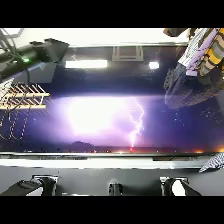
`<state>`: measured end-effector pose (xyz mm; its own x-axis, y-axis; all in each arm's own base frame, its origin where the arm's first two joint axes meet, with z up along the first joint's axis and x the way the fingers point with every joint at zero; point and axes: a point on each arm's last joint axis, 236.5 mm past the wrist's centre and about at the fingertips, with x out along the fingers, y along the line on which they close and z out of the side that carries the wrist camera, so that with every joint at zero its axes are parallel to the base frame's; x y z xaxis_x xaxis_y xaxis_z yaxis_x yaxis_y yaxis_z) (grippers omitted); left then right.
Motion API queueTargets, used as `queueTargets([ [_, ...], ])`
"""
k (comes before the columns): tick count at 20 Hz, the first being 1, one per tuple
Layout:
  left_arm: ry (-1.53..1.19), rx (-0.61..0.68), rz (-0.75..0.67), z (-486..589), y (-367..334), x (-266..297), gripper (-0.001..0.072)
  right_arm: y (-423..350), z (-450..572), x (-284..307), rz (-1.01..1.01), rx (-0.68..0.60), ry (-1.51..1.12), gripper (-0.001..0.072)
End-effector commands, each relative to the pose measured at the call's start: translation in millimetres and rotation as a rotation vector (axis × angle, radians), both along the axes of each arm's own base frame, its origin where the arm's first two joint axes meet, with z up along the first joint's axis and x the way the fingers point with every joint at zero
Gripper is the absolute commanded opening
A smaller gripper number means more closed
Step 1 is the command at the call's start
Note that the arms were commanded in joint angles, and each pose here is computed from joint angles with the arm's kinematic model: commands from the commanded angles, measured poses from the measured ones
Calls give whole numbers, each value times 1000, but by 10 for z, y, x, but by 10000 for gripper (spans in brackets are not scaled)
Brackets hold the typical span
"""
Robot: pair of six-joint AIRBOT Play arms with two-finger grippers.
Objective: Fold the clothes and pants, and hang the long-sleeved shirts on hangers.
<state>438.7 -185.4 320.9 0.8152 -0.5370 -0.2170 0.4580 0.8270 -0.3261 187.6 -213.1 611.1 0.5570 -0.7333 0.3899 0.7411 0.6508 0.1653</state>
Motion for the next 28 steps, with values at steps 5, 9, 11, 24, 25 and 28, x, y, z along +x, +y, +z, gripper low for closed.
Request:
queueTargets([
  [5,162,188,39,-408,543,-212,19,1736,-2271,2310,926,77,881,28],
  [9,331,421,46,-1076,960,-496,17,2342,-3548,2237,1091,189,1240,27],
  [11,390,420,69,-1405,1085,-643,17,2478,-4036,2052,1093,259,1329,27],
  [24,354,453,125,-1577,1266,-732,23,2417,-4754,1616,1014,345,1496,31],
  [25,354,454,125,-1577,1266,-732,23,2417,-4754,1616,1014,345,1496,31],
  [28,354,454,125,-1577,1266,-732,23,2416,-4755,1616,1014,345,1496,31],
])
